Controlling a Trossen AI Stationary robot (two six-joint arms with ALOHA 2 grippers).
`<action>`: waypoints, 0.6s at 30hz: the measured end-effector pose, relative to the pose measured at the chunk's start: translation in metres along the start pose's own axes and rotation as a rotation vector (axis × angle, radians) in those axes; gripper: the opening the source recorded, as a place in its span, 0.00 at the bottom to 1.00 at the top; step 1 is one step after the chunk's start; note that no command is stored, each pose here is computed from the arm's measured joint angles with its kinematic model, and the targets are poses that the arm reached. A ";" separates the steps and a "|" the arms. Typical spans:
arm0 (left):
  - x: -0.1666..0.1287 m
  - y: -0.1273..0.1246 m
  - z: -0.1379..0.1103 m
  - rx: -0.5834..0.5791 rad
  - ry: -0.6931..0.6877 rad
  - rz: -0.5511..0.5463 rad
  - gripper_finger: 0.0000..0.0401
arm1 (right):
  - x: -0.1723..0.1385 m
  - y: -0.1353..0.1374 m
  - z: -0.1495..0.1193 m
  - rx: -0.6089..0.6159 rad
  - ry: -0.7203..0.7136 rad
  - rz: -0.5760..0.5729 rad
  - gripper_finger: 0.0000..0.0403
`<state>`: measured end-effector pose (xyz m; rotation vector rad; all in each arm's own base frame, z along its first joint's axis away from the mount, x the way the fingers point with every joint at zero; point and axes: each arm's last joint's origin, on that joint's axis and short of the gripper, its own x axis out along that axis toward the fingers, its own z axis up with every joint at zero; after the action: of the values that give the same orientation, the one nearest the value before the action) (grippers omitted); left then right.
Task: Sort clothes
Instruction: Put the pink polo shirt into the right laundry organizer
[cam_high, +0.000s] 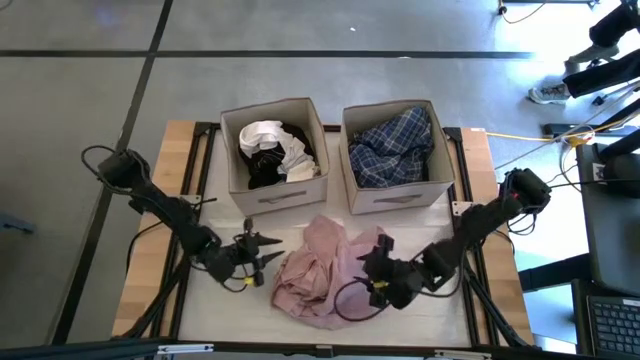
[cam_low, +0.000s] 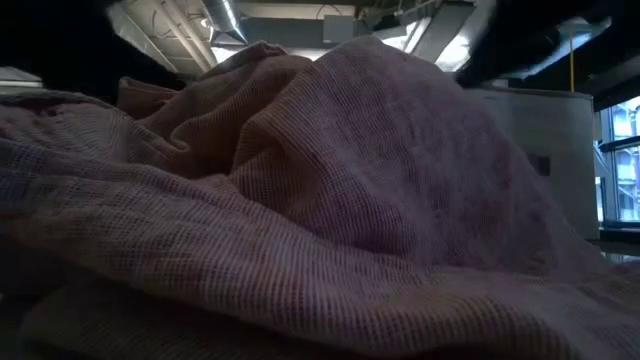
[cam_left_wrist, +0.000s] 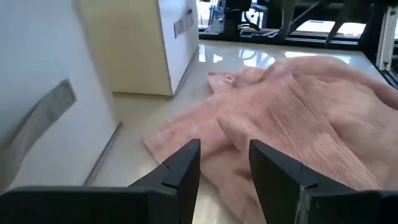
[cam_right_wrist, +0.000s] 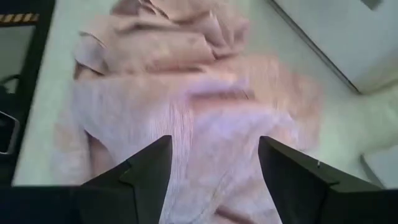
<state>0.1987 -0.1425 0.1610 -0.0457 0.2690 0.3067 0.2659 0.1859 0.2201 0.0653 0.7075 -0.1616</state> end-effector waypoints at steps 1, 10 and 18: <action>0.006 0.003 0.003 -0.007 0.002 -0.003 0.32 | 0.002 -0.001 -0.007 0.001 0.007 -0.015 0.60; 0.058 0.021 0.052 -0.081 0.067 -0.218 0.51 | 0.020 -0.028 -0.073 -0.027 0.056 -0.151 0.60; 0.074 0.014 0.101 0.007 0.167 -0.292 0.67 | 0.030 -0.041 -0.102 0.030 -0.019 -0.087 0.60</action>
<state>0.2876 -0.0991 0.2382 -0.1029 0.4242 0.0114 0.2159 0.1534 0.1226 0.0617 0.6893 -0.2557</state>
